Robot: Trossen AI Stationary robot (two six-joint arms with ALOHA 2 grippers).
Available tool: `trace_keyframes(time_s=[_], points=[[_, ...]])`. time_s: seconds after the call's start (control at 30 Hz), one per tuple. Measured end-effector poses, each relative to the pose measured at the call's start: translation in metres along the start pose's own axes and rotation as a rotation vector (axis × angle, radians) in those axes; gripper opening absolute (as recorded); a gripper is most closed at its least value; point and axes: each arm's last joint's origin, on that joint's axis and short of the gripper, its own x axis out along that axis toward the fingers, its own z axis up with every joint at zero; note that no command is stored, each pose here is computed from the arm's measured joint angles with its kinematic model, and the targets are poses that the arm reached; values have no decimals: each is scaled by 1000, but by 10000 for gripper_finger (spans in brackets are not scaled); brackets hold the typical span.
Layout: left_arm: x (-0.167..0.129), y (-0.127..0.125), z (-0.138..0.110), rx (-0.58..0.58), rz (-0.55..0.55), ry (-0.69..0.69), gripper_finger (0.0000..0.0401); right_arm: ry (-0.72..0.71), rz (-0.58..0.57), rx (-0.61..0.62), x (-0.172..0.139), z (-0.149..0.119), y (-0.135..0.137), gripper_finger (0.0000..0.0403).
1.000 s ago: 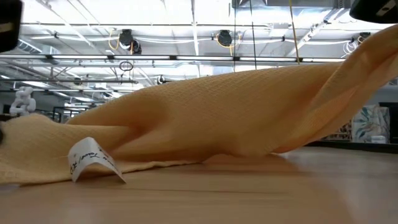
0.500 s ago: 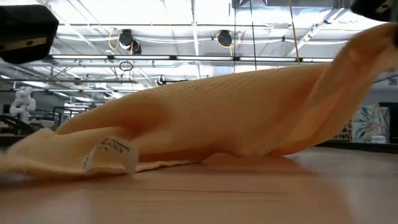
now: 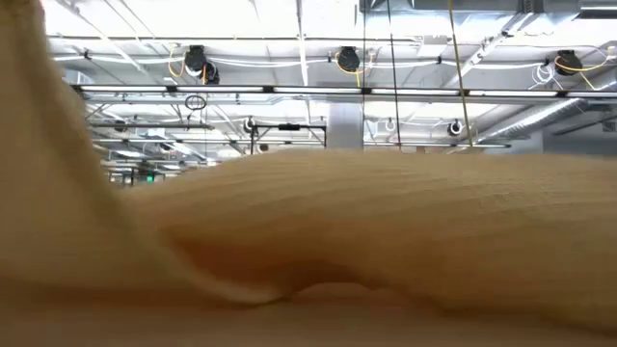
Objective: Roll towel
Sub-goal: Fold the yellow towel
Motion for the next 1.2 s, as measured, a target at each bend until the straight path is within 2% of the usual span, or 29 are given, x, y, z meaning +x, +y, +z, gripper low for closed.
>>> trace_keyframes(time_s=[0.2,0.33,0.47,0.67,0.8,0.93,1.1,1.2], points=[[4,4,2,-41,89,-46,6,40,8,-33,19,-23,17,154],[4,9,3,-24,210,-115,6,4,54,-72,10,-39,28,159],[3,12,5,-35,313,-184,6,-22,36,-106,9,-56,34,157],[7,15,5,-120,323,-191,6,-96,-43,-198,33,-71,40,158],[9,15,4,-161,303,-181,6,-108,-93,-203,44,-77,40,156],[8,15,4,-201,297,-187,6,-99,-103,-175,48,-78,40,126],[9,15,5,-286,289,-199,6,-59,-54,-149,47,-77,43,21],[9,14,6,-333,284,-207,6,-64,-38,-152,45,-76,44,13]])
